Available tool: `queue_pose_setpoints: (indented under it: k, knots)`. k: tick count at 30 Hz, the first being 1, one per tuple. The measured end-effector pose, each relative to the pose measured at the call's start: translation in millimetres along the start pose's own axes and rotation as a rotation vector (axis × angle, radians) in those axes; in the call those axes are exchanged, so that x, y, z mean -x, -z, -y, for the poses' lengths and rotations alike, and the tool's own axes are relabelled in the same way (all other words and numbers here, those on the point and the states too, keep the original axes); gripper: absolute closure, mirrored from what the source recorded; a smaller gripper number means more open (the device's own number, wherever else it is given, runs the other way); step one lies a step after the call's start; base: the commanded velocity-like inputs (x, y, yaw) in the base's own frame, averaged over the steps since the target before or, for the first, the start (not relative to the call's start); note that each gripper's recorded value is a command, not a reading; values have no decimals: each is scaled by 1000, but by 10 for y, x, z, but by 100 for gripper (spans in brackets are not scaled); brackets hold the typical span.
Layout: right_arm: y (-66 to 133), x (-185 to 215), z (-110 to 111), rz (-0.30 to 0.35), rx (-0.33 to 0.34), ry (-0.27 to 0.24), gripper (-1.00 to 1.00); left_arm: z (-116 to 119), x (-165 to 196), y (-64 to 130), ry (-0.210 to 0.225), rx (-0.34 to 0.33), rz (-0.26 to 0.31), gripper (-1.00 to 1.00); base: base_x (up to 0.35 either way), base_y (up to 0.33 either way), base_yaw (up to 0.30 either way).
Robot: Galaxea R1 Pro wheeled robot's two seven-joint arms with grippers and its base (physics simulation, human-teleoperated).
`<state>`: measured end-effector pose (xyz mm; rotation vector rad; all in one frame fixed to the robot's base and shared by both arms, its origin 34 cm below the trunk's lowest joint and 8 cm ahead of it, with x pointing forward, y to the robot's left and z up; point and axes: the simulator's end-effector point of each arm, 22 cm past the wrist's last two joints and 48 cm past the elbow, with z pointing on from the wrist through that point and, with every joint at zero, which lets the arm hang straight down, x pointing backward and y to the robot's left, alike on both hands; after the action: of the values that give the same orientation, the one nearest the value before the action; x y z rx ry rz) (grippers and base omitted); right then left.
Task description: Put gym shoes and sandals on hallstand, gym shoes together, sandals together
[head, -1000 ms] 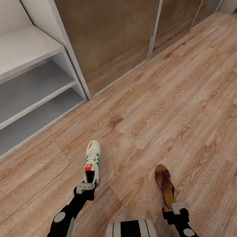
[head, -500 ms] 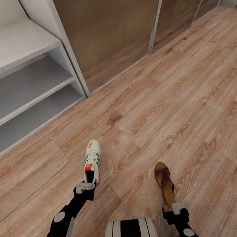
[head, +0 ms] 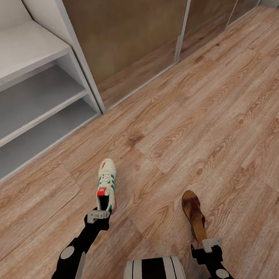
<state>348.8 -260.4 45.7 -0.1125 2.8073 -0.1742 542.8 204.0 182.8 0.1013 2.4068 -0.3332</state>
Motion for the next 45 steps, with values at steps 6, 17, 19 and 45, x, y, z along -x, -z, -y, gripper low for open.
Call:
queue_pose_setpoints:
  k: [6, 17, 19, 45]
  knots:
    - [0, 0, 1, 0, 0, 0, -100, 10, 5, 4, -2, -3, 2, 100, 0, 0, 0]
    - [1, 1, 1, 0, 0, 0, -100, 23, 0, 2, -3, -5, 3, 100, 40, 0, 0]
    - [1, 2, 1, 1, 0, -1, -100, 23, 5, 2, -4, -5, 5, 100, 194, 0, 0]
    - [-1, 6, 12, 2, -3, -2, 100, 18, 8, 3, -5, -5, 7, 100, 24, 0, 0]
